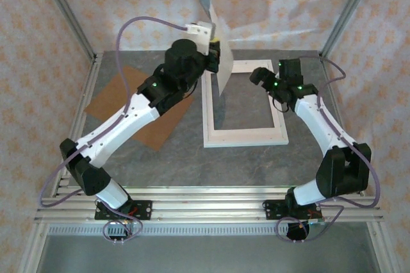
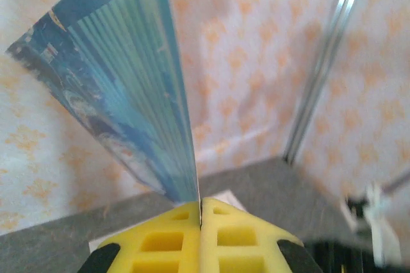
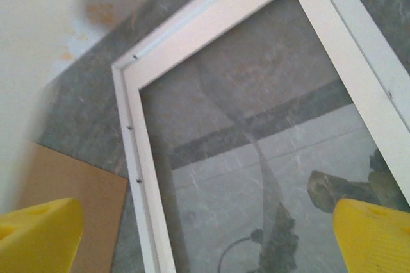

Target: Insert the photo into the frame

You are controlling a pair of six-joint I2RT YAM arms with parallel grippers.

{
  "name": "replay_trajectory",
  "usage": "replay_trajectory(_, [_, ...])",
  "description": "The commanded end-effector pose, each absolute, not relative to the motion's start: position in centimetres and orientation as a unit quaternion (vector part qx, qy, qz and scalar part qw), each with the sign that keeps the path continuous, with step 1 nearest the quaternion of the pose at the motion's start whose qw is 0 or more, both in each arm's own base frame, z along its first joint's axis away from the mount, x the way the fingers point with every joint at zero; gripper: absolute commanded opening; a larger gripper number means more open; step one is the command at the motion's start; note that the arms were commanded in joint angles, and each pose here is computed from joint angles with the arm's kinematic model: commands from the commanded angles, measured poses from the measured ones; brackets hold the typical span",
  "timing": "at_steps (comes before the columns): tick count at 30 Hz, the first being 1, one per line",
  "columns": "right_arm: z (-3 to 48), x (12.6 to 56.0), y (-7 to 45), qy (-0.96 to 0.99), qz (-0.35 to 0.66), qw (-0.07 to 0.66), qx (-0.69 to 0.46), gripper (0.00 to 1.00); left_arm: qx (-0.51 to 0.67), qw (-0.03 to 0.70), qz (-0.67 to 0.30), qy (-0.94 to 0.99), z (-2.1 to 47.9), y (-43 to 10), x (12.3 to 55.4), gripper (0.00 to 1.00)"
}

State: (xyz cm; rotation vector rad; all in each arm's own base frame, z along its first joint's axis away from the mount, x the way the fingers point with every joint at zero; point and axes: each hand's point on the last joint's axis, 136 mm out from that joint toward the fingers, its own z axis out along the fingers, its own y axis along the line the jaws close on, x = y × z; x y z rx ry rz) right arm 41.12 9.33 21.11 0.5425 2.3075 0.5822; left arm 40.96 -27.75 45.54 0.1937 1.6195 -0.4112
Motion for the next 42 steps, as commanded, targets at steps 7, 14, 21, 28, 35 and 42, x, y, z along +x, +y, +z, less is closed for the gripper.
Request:
replay_trajectory(7, [20.4,40.0,11.1,0.855,0.310,0.344,0.236,0.99,-0.257,0.588,-0.252,0.724,31.6,-19.7,42.3,0.00])
replay_trajectory(14, [18.2,40.3,13.3,0.838,0.369,0.322,0.243,0.99,-0.371,0.512,-0.273,0.725,23.7,-19.1,40.7,0.00])
replay_trajectory(21, [14.9,39.9,16.1,0.834,0.396,0.282,0.260,1.00,-0.453,0.493,-0.282,0.687,21.8,-17.7,38.3,0.00])
replay_trajectory(28, [10.8,39.8,19.3,0.836,0.414,0.214,0.289,0.94,-0.490,0.465,-0.312,0.668,20.3,-17.4,36.9,0.00])
replay_trajectory(35, [9.4,38.5,21.0,0.827,0.434,0.179,0.310,0.92,-0.509,0.456,-0.341,0.646,20.0,-17.0,36.3,0.00])
replay_trajectory(42, [9.6,38.9,22.9,0.810,0.465,0.170,0.315,0.87,-0.522,0.426,-0.374,0.637,19.6,-17.5,35.8,0.00])
